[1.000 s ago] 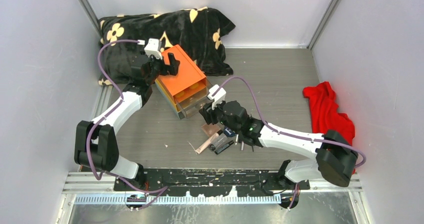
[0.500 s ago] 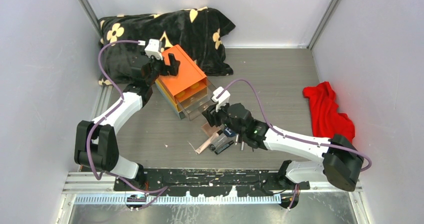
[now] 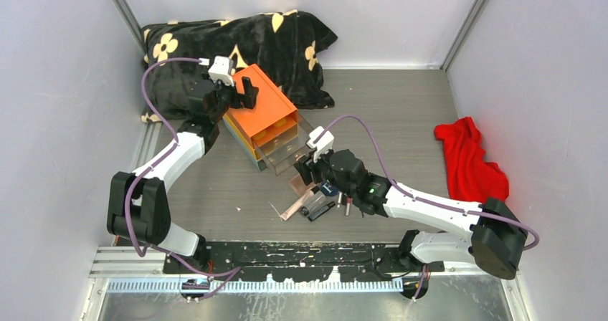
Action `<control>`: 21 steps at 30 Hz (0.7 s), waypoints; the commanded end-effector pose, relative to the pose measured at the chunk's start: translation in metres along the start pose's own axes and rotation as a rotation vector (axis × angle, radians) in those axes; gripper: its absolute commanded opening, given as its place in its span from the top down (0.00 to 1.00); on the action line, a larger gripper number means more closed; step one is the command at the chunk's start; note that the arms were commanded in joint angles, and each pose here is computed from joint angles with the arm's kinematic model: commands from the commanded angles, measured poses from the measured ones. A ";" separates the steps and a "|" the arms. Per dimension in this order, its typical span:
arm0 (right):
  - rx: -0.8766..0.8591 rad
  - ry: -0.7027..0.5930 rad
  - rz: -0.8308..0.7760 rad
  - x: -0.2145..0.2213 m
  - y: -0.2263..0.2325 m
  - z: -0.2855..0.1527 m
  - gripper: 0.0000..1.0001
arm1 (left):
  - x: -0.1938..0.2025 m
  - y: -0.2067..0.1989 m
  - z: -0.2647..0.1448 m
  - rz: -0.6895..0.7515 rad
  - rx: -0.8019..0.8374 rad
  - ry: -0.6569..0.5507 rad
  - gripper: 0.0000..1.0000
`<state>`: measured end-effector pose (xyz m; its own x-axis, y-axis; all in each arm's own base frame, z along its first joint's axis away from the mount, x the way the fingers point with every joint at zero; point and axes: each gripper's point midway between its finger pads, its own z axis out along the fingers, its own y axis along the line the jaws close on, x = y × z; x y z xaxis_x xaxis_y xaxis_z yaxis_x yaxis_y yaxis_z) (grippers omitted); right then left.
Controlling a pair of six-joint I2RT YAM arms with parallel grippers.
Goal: Organize the makeup
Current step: Open the drawer in the storage box.
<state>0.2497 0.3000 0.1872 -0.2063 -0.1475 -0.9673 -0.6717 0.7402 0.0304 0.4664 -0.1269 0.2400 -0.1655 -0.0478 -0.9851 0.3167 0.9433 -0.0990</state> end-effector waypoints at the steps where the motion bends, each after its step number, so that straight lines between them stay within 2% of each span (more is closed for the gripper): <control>1: 0.097 -0.002 -0.033 -0.009 -0.023 -0.008 0.37 | 0.148 0.012 -0.033 -0.113 -0.081 0.477 0.03; 4: 0.089 -0.017 -0.043 -0.021 -0.022 -0.012 0.29 | 0.150 0.012 -0.032 -0.115 -0.080 0.479 0.03; 9: 0.091 -0.045 -0.058 -0.040 -0.024 -0.022 0.28 | 0.151 0.011 -0.030 -0.119 -0.076 0.479 0.03; 14: 0.191 -0.046 -0.072 -0.044 -0.044 -0.036 0.22 | 0.153 0.011 -0.029 -0.115 -0.075 0.484 0.03; 17: 0.246 -0.023 -0.093 -0.033 -0.056 -0.044 0.14 | 0.151 0.012 -0.029 -0.113 -0.076 0.482 0.03; 19: 0.286 0.006 -0.096 -0.023 -0.064 -0.049 0.03 | 0.149 0.012 -0.029 -0.110 -0.076 0.480 0.03; 21: 0.319 0.035 -0.091 -0.011 -0.070 -0.052 0.00 | 0.147 0.012 -0.029 -0.109 -0.076 0.476 0.03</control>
<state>0.2578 0.2410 0.2174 -0.1604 -0.2180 -0.9627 -0.5270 0.8436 -0.1032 0.4718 -0.1277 0.2394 -0.1509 -0.0421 -0.9877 0.3189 0.9436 -0.0889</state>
